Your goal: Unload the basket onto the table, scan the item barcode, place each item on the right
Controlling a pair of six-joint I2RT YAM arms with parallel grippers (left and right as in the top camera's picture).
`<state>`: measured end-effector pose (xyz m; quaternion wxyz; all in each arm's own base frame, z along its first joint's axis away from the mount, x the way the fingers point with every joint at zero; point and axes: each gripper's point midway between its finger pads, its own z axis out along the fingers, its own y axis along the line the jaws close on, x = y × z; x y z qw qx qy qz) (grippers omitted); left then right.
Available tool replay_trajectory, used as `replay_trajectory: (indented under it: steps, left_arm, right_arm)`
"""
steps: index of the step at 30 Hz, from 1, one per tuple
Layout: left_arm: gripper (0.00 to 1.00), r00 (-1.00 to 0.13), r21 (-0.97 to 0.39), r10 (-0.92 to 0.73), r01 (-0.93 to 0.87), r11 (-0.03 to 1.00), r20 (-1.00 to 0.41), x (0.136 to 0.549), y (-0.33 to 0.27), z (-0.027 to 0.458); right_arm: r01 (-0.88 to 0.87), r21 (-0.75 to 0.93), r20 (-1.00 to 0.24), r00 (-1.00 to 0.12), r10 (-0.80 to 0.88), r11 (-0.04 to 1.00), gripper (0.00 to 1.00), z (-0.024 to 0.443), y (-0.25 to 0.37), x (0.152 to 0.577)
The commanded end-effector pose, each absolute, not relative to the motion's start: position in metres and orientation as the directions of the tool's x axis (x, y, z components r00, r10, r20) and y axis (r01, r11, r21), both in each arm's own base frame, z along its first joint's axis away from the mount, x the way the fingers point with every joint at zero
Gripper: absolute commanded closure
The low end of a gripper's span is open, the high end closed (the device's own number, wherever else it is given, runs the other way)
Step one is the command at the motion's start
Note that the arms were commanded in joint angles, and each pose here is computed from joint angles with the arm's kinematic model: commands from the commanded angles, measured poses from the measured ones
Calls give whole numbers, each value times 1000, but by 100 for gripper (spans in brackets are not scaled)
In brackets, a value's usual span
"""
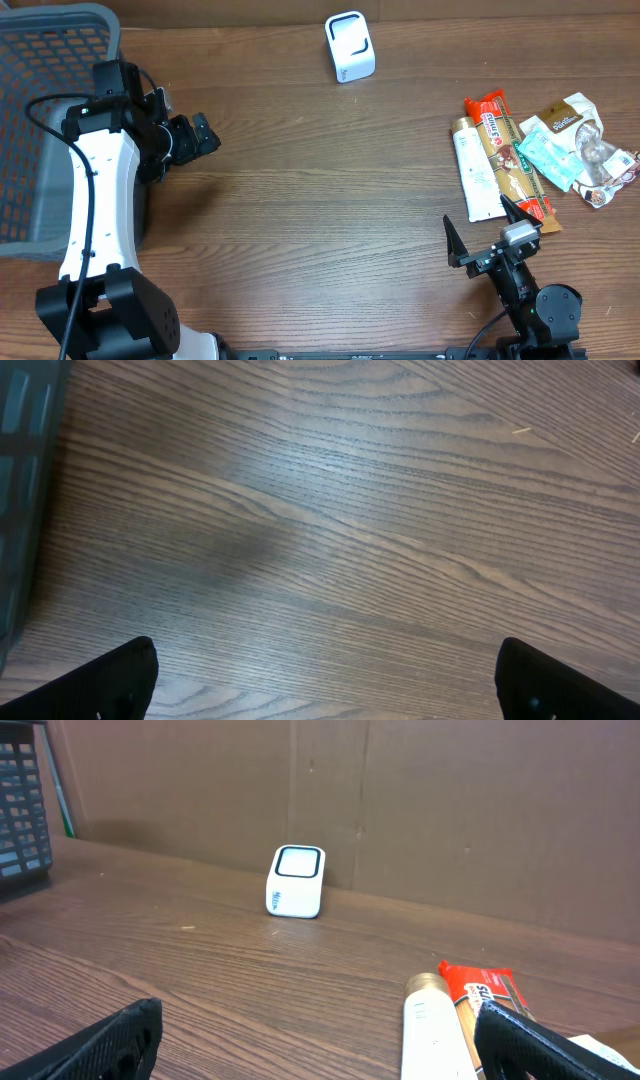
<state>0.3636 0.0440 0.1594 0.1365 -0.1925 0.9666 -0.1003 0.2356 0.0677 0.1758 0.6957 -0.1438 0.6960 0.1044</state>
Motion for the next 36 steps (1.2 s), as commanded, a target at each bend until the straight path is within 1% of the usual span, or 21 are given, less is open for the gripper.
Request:
replay_trajectory:
  steps: [1,6,10,14,16,20,22,26,27,33,36]
  left_arm:
    - [0,-895,-241,-376,-320,916,-240,367,43,162]
    - [0,-893,-242,-376,-318,917,-248,367,43,165]
    - [0,-884,-219,-367,-312,925,-289,360,46,181]
    - [0,-855,-208,-354,-294,933,-378,351,45,207]
    - [0,-824,-221,-329,-252,942,-461,353,37,217]
    - [0,-692,-234,-262,-137,963,-673,359,17,233]
    - [0,-617,-208,-200,-61,976,-761,353,7,234]
    - [0,-471,-103,-59,68,992,-880,327,-9,220]
    - [1,-408,-68,-24,93,993,-913,314,-12,210]
    - [0,-185,-15,-1,73,997,-983,279,-9,183]
    - [0,-133,-8,0,59,998,-991,268,-7,167]
  right_arm:
    - [-346,-51,-999,16,-48,937,0,175,68,235]
    - [-346,-51,-999,16,-48,937,0,175,68,235]
    - [-346,-51,-999,16,-48,937,0,175,68,235]
    - [-346,-51,-999,16,-48,937,0,175,68,235]
    - [-346,-51,-999,16,-48,937,0,175,68,235]
    - [-346,-51,-999,16,-48,937,0,175,68,235]
    - [-346,-51,-999,16,-48,937,0,175,68,235]
    - [-346,-51,-999,16,-48,937,0,175,68,235]
    - [-346,-51,-999,16,-48,937,0,175,68,235]
    - [-346,-51,-999,16,-48,937,0,175,68,235]
    - [-346,-51,-999,16,-48,937,0,175,68,235]
